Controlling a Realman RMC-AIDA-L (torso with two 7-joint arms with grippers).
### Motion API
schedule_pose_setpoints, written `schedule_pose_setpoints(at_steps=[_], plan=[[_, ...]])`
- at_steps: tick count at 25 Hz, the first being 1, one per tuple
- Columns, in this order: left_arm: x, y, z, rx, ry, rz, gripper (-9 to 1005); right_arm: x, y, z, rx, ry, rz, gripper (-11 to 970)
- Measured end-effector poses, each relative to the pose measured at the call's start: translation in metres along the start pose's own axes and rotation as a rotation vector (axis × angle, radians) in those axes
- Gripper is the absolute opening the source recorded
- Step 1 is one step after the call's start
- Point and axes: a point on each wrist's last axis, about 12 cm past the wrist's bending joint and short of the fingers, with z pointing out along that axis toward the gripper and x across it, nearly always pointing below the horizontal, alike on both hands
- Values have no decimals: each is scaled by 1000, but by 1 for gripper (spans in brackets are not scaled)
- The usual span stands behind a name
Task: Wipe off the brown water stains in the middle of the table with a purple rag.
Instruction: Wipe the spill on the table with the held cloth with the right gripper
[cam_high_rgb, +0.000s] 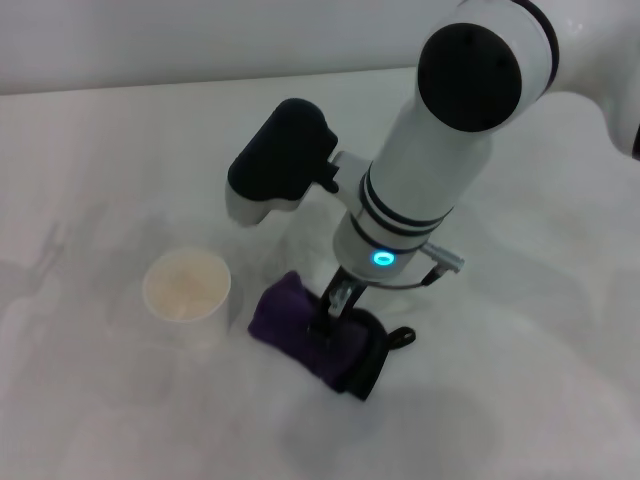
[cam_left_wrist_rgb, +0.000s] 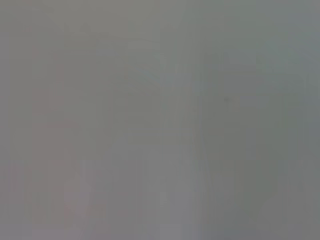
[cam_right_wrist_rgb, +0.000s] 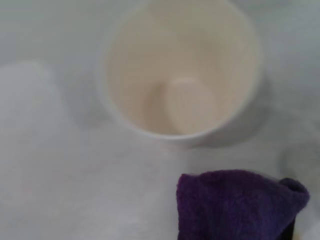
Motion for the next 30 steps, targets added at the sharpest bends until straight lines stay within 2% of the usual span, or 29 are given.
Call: schedule_pose_setpoints(at_steps=[3,4,10,16,24,27,30], plan=[[1,2,-3,-9,4,0,861,-1,-9,-4,58,6,28,124],[1,2,-3,-10,5,1,861,-2,-17,-9,109,9,51,124],[1,3,-2,-5,9,7,862,-2,-26,-17,169,11,94,124],[1,3,-1,-3,10,8,861,-4,-9,-15,109,10,60,124],[0,3,0,-1,10,9,862,-5,23,-7,-107,19,-1,124],[1,3,0,-1,11,9,862,-5,26,-6,-148,25,-6,124],[1,3,0,-3,13,17,861,-6,19,-4,-128,36,8,123]])
